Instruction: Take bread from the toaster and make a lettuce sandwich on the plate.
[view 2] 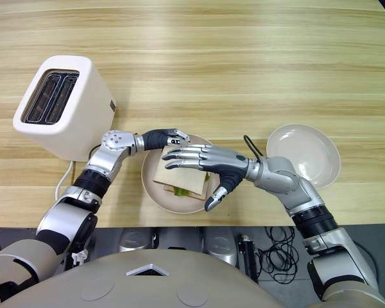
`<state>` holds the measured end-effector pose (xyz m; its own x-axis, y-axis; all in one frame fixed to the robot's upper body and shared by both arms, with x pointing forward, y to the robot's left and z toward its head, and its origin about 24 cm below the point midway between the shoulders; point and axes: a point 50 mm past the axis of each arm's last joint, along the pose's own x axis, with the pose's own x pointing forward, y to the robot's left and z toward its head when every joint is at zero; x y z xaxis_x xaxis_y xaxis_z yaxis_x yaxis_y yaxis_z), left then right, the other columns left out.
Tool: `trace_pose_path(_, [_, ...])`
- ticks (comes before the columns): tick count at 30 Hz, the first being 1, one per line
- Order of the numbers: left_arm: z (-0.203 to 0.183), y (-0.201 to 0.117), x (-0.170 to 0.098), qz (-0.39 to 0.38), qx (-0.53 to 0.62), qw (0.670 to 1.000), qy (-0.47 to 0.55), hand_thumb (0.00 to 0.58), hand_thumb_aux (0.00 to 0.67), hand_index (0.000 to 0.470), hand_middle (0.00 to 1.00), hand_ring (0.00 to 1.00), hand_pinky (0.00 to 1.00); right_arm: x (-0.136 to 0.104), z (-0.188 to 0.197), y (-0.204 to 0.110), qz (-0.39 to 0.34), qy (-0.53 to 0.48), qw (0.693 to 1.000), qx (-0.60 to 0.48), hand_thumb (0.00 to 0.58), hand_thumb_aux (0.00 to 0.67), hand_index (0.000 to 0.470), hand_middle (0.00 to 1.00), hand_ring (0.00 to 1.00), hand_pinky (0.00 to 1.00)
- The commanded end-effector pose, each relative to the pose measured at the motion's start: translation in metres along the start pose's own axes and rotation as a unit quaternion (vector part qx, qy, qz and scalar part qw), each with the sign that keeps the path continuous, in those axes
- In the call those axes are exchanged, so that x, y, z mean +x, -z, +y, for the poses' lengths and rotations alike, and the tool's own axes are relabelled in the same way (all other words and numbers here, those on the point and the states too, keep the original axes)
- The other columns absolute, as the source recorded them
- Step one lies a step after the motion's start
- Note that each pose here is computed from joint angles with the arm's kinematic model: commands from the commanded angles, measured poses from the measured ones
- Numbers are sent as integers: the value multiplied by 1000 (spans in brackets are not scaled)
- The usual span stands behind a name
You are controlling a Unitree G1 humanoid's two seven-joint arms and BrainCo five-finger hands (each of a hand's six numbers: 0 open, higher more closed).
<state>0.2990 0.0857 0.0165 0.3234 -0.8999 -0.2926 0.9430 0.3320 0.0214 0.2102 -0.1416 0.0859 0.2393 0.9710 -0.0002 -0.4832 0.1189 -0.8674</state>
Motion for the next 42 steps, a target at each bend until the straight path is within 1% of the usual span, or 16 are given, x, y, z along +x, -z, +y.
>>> trace_pose_path(1, [0, 5, 5, 19, 11, 1000, -16, 580, 670, 460, 1000, 1000, 1000, -1, 10, 4, 19, -37, 999, -1, 0, 0, 0, 0, 0, 0])
trace_pose_path(6, [2, 7, 10, 27, 22, 999, -37, 580, 670, 460, 1000, 1000, 1000, -2, 20, 7, 35, -73, 997, 12, 0, 0, 0, 0, 0, 0])
trace_pose_path(10, [1, 8, 9, 33, 31, 999, -30, 580, 670, 460, 1000, 1000, 1000, -13, 35, 19, 91, -139, 985, 45, 0, 0, 0, 0, 0, 0])
trace_pose_path(16, [2, 7, 7, 37, 41, 998, -22, 580, 670, 460, 1000, 1000, 1000, -42, 67, 38, 206, -262, 936, 112, 0, 0, 0, 0, 0, 0])
trace_pose_path(21, [3, 3, 8, 36, 56, 998, -21, 580, 670, 460, 1000, 1000, 1000, -53, 77, 37, 231, -305, 912, 147, 0, 0, 0, 0, 0, 0])
trace_pose_path(22, [4, 1, 8, 35, 63, 997, -24, 491, 407, 280, 1000, 1000, 1000, -52, 77, 36, 228, -304, 913, 149, 0, 0, 0, 0, 0, 0])
trace_pose_path(23, [6, -2, 8, 33, 73, 996, -34, 491, 407, 280, 1000, 1000, 1000, -51, 77, 35, 225, -302, 914, 150, 0, 0, 0, 0, 0, 0])
trace_pose_path(24, [8, -5, 8, 33, 87, 995, -47, 374, 271, 186, 1000, 1000, 1000, -50, 76, 34, 222, -300, 915, 151, 0, 0, 0, 0, 0, 0])
trace_pose_path(25, [11, -9, 8, 32, 104, 992, -63, 374, 271, 186, 1000, 1000, 1000, -49, 76, 33, 220, -297, 917, 152, 0, 0, 0, 0, 0, 0])
trace_pose_path(26, [15, -13, 8, 32, 123, 988, -84, 0, 0, 0, 1000, 1000, 1000, -48, 75, 33, 219, -294, 918, 152, 0, 0, 0, 0, 0, 0])
trace_pose_path(30, [36, -27, 0, 36, 186, 965, -179, 0, 0, 0, 1000, 1000, 1000, -49, 68, 35, 226, -275, 924, 139, 0, 0, 0, 0, 0, 0])
trace_pose_path(31, [41, -30, -4, 40, 207, 956, -202, 0, 0, 0, 537, 537, 537, -49, 66, 36, 227, -270, 925, 137, 0, 0, 0, 0, 0, 0])
trace_pose_path(32, [45, -32, -7, 44, 226, 947, -223, 0, 0, 0, 0, 0, 0, -50, 65, 36, 228, -268, 926, 136, 0, 0, 0, 0, 0, 0])
trace_pose_path(35, [63, -42, -22, 78, 311, 894, -312, 0, 0, 0, 0, 0, 0, -50, 65, 35, 229, -267, 926, 136, 0, 0, 0, 0, 0, 0])
trace_pose_path(38, [80, -53, -46, 118, 417, 794, -425, 0, 0, 0, 0, 0, 0, -49, 66, 35, 230, -260, 928, 135, 0, 0, 0, 0, 0, 0])
trace_pose_path(42, [73, -63, -52, 83, 449, 756, -469, 0, 0, 0, 0, 0, 0, -48, 63, 39, 240, -242, 932, 124, 0, 0, 0, 0, 0, 0])
